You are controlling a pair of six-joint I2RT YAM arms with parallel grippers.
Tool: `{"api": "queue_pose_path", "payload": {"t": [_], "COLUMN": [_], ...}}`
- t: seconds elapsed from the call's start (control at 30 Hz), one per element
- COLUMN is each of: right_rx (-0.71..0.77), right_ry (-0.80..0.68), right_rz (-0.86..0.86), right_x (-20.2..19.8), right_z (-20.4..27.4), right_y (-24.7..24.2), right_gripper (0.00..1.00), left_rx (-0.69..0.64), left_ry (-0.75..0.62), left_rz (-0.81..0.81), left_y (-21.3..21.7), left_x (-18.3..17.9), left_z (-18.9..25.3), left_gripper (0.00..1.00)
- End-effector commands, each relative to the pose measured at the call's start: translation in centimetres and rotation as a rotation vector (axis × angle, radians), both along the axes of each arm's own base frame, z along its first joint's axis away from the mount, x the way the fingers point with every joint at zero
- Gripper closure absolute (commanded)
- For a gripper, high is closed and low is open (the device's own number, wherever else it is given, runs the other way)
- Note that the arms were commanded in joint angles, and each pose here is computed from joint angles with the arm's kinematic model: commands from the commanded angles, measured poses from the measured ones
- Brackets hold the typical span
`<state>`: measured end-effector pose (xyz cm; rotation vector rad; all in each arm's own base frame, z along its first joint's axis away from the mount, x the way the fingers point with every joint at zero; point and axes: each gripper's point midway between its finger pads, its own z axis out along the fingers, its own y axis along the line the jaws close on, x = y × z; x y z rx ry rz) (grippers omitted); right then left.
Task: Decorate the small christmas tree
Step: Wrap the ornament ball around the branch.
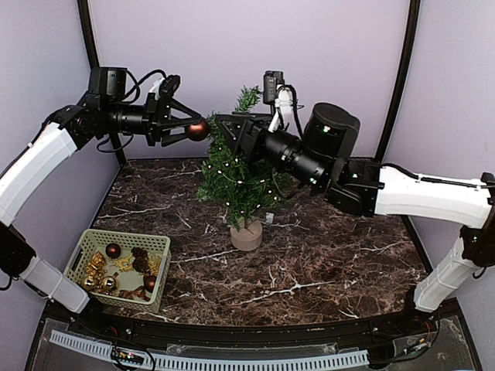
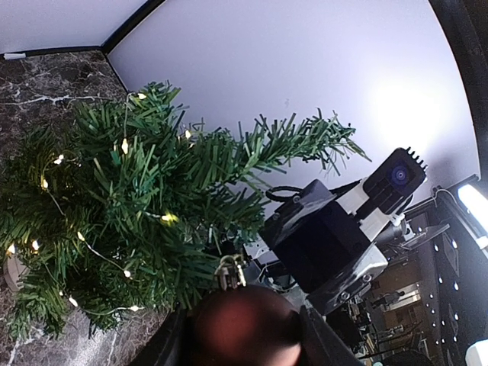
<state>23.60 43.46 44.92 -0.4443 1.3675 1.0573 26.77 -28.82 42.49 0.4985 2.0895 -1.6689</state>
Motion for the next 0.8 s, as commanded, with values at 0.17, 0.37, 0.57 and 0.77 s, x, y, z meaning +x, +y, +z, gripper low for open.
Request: {"api": "queue_pose_path", "payload": {"t": [0.17,0.37,0.57,0.77], "right_rx": [-0.095,-0.104,-0.121,-0.124], "right_ry": [0.044,0.046,0.051,0.045], "right_rz": [-0.028,-0.035,-0.053,-0.056], "right_x": [2.3,2.4,2.6,2.6], "right_z": [-1.7,-2.3,-3.4,-3.8], "right_y": [2.0,1.6,1.4,1.4], "right_gripper": [0.54,0.57,0.62,0.67], "left_rx": [-0.025,-0.024,-0.027,-0.029], "left_ry": [-0.034,-0.04,-0.046,-0.041], "left_rz": [-0.024,-0.018,-0.005,0.001], "left_y": [0.4,0.5,0.7,0.9], "left_x": [-1.0,-0.9,-0.8,-0.8], "left_z": [1.0,1.1,1.3,1.4], "left_gripper": [0.61,0.61,0.61,0.62]}}
